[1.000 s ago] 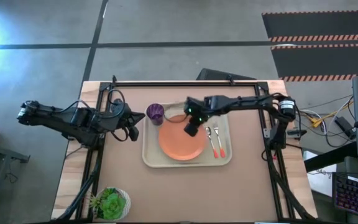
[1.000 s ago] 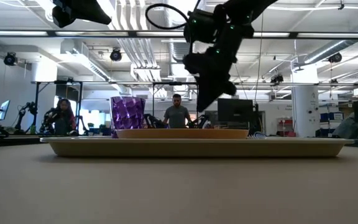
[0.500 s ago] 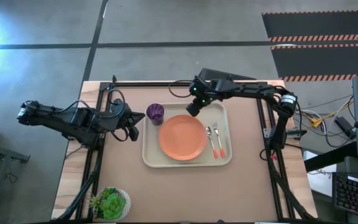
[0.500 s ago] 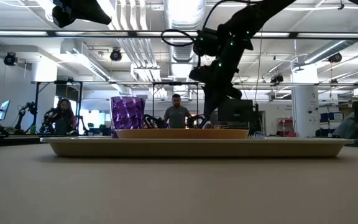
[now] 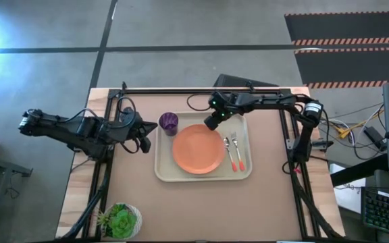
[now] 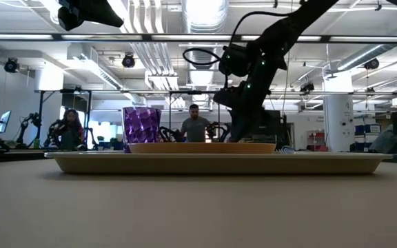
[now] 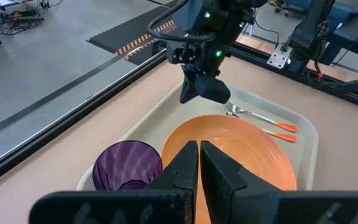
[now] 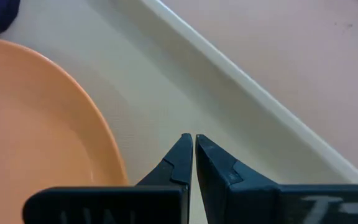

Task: Pick and place plate/cup/fork/spoon on tray
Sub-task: Adjust the orange plate on the white tray

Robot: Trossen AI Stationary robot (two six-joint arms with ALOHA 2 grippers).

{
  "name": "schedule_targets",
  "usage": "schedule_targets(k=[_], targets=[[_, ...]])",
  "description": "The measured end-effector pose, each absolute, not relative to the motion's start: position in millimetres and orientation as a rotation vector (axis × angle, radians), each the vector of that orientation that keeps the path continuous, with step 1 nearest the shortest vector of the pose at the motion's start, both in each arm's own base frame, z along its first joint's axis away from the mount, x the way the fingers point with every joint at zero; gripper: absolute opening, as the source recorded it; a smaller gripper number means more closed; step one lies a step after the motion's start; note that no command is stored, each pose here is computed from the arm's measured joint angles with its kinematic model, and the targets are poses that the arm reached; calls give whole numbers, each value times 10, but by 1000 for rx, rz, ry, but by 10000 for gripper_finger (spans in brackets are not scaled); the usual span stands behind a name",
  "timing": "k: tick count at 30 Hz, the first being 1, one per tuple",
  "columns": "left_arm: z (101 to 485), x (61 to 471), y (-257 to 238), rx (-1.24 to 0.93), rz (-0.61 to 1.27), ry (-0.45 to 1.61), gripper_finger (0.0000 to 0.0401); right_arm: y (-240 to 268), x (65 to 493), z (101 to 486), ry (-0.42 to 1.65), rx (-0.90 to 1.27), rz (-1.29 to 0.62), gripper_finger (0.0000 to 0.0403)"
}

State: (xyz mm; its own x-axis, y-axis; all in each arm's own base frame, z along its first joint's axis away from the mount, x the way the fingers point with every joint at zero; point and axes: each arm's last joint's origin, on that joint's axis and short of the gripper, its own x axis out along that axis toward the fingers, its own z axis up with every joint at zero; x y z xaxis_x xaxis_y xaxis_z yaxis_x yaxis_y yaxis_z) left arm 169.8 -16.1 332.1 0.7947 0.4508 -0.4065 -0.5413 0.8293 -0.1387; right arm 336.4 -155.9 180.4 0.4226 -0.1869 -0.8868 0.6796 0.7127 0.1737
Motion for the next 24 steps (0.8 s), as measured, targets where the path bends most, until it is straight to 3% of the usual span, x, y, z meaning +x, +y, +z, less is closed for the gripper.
schedule_targets(k=[24], targets=[[3321,1698,-161,-255,540,370,0,-1092,3377,1472,1004,644,-493,11]])
